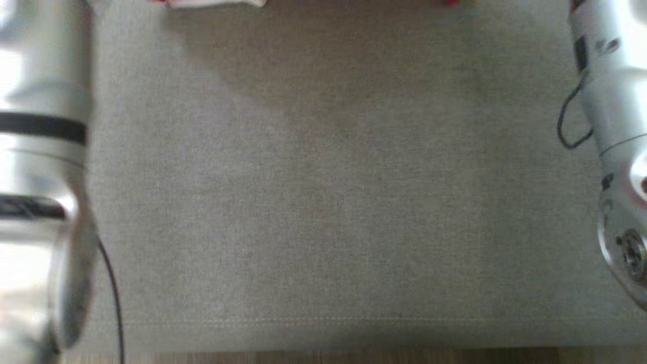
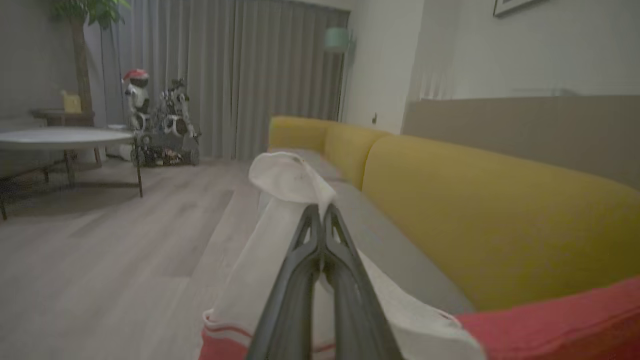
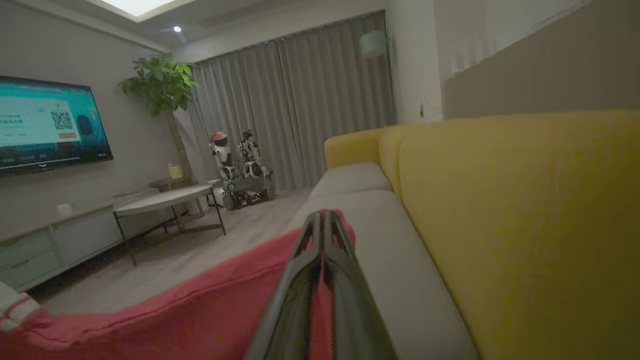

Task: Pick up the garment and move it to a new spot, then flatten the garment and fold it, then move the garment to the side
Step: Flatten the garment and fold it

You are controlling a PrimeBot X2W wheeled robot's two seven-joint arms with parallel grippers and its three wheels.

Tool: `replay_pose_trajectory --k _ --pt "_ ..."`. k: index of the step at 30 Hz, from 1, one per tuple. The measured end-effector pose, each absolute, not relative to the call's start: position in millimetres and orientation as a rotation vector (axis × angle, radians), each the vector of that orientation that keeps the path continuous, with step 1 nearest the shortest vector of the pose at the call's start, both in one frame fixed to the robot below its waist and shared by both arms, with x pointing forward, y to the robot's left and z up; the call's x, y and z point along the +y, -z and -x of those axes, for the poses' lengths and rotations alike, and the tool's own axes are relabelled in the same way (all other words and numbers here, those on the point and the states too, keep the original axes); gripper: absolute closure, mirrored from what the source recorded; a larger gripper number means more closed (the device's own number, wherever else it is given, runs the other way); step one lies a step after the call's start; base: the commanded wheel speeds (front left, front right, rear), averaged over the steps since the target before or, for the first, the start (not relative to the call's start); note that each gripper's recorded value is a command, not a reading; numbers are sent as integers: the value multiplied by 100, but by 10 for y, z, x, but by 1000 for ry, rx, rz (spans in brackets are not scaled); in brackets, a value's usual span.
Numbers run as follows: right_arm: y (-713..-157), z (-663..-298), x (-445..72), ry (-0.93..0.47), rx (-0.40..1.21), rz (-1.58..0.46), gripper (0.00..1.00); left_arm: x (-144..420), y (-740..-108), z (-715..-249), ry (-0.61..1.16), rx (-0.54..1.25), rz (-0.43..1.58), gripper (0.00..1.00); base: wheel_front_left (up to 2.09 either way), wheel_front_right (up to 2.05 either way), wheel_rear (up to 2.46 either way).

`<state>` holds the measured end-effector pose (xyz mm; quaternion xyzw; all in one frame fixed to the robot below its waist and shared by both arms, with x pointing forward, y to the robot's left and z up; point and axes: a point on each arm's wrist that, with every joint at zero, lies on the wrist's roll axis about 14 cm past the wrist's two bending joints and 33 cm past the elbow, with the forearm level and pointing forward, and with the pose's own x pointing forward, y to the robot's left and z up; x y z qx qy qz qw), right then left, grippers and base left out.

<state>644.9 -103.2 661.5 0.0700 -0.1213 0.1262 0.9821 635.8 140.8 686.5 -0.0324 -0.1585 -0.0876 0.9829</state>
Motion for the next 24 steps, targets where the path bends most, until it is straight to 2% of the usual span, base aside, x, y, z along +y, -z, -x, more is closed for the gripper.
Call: replay_pose_trajectory --k 4,8,16,21,24 --pt "-5916 -6517 -1001 -240 -62 -136 100 1398 -5732 -6328 153 -35 110 100 0 0 0" --pt "-5384 -6523 -1010 -228 69 -132 100 1463 -5124 -6288 117 143 153 100 0 0 0" --pt "-4524 -6142 -1047 -202 253 -213 100 1537 -4587 -6083 66 264 263 100 0 0 0" --pt "-4182 -5696 -1102 -179 317 -268 100 1640 -4211 -5669 20 323 312 100 0 0 0" --pt "-4070 -5390 -1126 -169 336 -298 100 1744 -4170 -5413 -3 300 342 100 0 0 0"
